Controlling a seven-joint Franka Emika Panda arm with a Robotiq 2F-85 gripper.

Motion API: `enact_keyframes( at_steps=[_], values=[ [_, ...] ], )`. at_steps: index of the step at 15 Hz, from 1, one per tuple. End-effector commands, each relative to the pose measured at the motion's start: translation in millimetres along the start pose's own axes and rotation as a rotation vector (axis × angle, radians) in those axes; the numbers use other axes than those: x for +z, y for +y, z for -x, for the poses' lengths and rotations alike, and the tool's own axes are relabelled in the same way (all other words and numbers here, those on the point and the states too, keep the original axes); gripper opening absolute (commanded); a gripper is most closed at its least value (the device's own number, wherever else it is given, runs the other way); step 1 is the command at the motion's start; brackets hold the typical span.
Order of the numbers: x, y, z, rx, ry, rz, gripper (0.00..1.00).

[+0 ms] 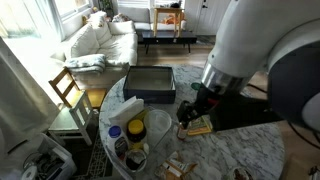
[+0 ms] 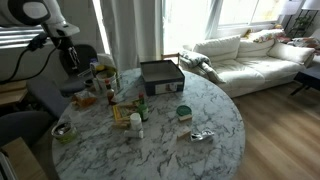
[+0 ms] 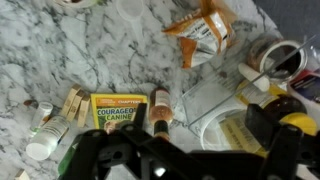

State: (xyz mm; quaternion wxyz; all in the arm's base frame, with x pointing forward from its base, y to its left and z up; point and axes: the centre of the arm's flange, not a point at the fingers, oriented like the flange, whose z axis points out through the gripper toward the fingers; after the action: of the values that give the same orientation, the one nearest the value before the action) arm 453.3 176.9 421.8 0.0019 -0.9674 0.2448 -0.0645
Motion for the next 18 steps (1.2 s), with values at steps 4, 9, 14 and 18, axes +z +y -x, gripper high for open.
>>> enact_keyframes(
  at_steps=[4,9,14,18],
  values=[
    [56,-13,-10,0.12,0.059,0.003,1.0],
    [64,-16,-17,0.153,0.035,-0.012,1.0],
    [89,-16,-34,0.195,-0.027,-0.023,1.0],
    [99,-25,-47,0.215,-0.022,-0.022,1.0]
  ],
)
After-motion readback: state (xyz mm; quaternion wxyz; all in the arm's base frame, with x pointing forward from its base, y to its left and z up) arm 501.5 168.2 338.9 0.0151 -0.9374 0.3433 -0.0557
